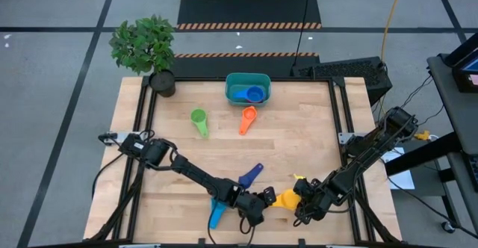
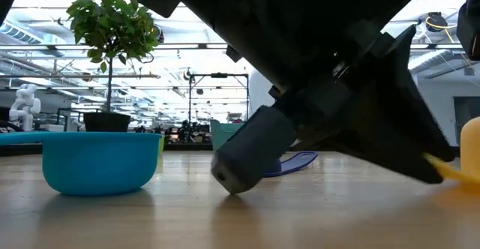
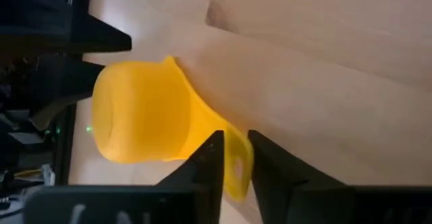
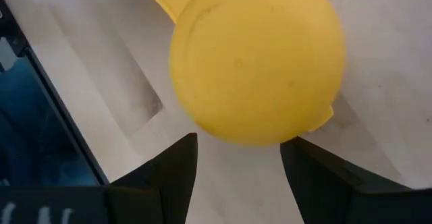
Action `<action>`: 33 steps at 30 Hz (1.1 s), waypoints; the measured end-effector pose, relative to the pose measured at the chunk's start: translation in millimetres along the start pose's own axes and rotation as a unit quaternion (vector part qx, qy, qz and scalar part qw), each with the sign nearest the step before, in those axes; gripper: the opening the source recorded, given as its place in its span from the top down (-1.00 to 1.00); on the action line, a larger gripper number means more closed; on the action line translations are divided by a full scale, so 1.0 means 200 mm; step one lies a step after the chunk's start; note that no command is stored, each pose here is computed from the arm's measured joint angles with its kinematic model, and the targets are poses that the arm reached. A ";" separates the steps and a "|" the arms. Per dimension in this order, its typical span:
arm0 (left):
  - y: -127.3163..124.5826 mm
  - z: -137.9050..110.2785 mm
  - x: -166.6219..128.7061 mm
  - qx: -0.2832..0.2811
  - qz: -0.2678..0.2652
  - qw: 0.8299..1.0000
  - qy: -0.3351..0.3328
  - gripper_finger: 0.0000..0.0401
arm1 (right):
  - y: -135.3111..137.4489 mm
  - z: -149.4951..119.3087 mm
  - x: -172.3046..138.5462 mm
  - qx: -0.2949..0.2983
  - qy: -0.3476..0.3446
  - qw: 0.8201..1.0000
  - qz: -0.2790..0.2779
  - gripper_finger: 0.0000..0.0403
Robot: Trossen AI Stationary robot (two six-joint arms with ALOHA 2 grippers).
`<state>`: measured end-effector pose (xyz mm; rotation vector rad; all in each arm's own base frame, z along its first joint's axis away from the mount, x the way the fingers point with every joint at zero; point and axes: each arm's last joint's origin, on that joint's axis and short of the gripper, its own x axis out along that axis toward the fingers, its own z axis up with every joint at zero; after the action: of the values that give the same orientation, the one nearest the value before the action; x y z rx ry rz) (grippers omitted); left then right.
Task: Nest measuring cups in basket
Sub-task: Stack the yellow measuring cup on top of the blue measuring cup in the blue bin
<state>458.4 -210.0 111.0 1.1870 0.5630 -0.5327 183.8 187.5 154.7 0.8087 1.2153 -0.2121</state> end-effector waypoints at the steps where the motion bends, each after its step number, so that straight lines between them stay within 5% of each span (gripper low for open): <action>1: 0.00 0.00 0.00 -0.002 0.004 1.000 0.006 0.73 | 0.00 0.00 0.00 -0.001 0.000 1.000 0.002 -0.01; 5: 0.00 0.00 0.00 -0.001 0.014 1.000 0.022 0.94 | 0.00 0.00 0.00 -0.013 -0.001 1.000 0.003 -0.01; 14: 0.05 -0.02 -0.05 -0.064 0.048 0.994 0.071 0.96 | -0.03 0.03 -0.15 -0.050 -0.060 0.997 -0.009 -0.01; 21: 0.25 -0.06 -0.24 -0.151 0.062 0.985 0.064 0.97 | -0.10 0.06 -0.38 -0.074 -0.136 0.988 0.002 -0.01; 28: 0.51 -0.29 -0.45 -0.266 0.084 0.955 0.100 0.97 | -0.15 0.12 -0.57 -0.165 -0.292 0.942 -0.008 -0.01; 33: 0.70 -0.46 -0.65 -0.323 0.115 0.933 0.106 0.97 | -0.18 0.18 -0.65 -0.238 -0.418 0.872 -0.093 -0.01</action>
<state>440.7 -70.3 269.2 0.6646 0.7028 0.0004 143.6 104.9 258.6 0.1092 0.4690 -0.3554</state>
